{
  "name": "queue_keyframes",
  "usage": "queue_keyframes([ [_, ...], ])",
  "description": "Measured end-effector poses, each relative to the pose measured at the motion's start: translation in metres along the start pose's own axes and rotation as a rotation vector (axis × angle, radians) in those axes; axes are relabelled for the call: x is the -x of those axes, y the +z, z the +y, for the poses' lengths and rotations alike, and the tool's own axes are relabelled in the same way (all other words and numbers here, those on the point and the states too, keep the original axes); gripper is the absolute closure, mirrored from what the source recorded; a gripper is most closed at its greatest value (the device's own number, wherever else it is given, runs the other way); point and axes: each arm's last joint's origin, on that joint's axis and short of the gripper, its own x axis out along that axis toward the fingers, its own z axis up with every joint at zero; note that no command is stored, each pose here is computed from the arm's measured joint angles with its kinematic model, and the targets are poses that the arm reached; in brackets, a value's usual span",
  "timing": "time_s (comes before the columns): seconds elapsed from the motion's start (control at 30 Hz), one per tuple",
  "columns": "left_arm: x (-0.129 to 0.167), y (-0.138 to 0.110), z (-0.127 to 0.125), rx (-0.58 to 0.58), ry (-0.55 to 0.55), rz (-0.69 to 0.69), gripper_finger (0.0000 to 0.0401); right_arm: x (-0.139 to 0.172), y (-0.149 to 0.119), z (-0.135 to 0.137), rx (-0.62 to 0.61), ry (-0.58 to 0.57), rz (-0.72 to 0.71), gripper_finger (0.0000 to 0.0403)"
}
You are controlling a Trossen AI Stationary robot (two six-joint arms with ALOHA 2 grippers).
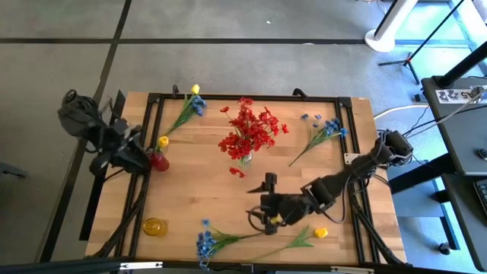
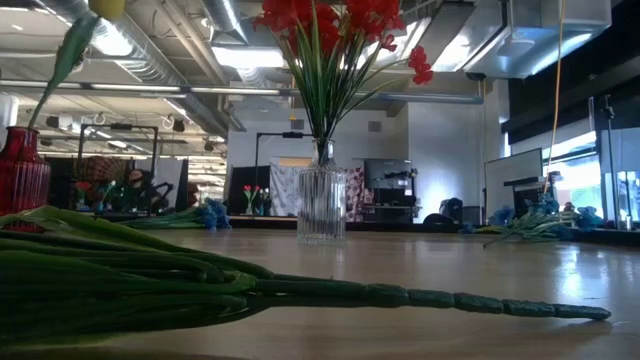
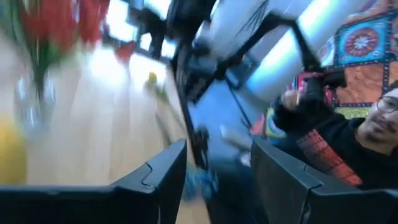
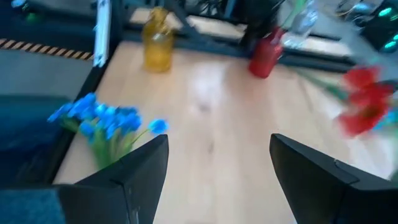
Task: Sort flowers into vase by color
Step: Put the top yellow flower into the red vase
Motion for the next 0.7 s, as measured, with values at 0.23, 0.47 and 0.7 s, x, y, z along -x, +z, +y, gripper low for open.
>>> queue_keyframes([
  [0.23,0.003,0.009,0.011,-0.16,0.48,-0.294,0.0227,0.002,-0.016,0.011,-0.053,0.028,0.037,0.0123],
  [0.47,0.009,0.011,0.019,-0.192,0.75,-0.413,0.0227,0.002,-0.017,0.012,-0.035,0.029,0.035,0.0123],
  [0.7,-0.029,-0.01,0.027,-0.173,0.922,-0.397,0.0227,0.0,-0.016,0.008,0.034,0.025,0.031,0.0123],
])
